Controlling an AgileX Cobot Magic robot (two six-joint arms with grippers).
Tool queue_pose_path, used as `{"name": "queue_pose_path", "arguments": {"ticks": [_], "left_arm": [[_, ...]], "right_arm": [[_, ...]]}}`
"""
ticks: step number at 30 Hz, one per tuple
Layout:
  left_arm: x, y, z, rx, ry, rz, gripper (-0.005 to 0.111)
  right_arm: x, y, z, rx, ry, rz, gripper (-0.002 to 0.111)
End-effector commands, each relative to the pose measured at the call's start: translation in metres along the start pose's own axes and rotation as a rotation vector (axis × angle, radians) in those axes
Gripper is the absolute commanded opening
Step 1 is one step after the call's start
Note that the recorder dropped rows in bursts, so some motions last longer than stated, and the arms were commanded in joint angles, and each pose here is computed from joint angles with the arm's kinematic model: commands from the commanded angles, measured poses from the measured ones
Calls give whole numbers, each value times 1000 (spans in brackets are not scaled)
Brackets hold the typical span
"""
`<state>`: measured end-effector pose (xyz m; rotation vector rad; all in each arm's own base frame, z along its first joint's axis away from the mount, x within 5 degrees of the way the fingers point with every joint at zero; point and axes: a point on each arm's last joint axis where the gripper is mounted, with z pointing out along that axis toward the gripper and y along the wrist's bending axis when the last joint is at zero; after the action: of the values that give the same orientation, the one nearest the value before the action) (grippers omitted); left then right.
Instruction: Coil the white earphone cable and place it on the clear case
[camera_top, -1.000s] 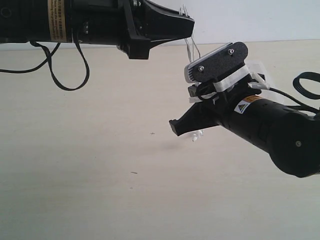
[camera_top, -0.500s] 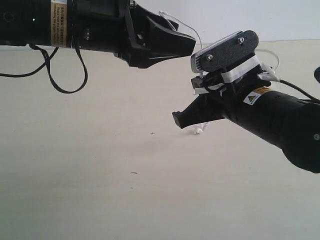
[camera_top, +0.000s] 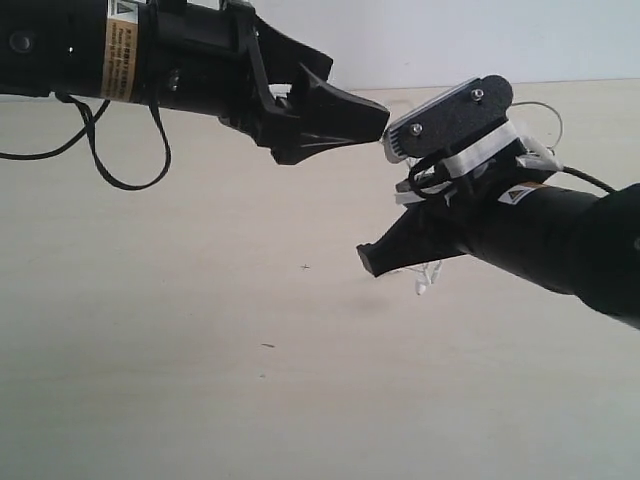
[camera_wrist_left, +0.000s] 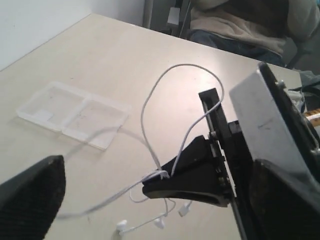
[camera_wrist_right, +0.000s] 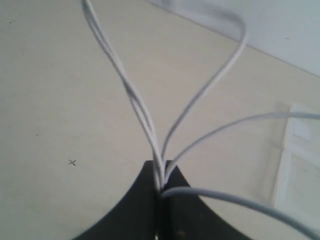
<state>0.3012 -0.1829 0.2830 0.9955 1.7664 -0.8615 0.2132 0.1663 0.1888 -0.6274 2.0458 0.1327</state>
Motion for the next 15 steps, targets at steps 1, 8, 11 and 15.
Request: {"name": "queue_pose_path", "arguments": {"ticks": [1, 8, 11, 15], "left_arm": [[-13, 2, -10, -99, -33, 38, 96], [-31, 0, -31, -233, -63, 105, 86], [-38, -3, -40, -272, -81, 124, 75], [-42, -5, -45, -296, -92, 141, 59]], "right_arm": [[-13, 5, 0, -68, 44, -4, 0], [-32, -2, 0, 10, 115, -117, 0], [-34, -13, -2, 123, 125, -135, 0], [-40, -16, -6, 140, 111, -188, 0]]}}
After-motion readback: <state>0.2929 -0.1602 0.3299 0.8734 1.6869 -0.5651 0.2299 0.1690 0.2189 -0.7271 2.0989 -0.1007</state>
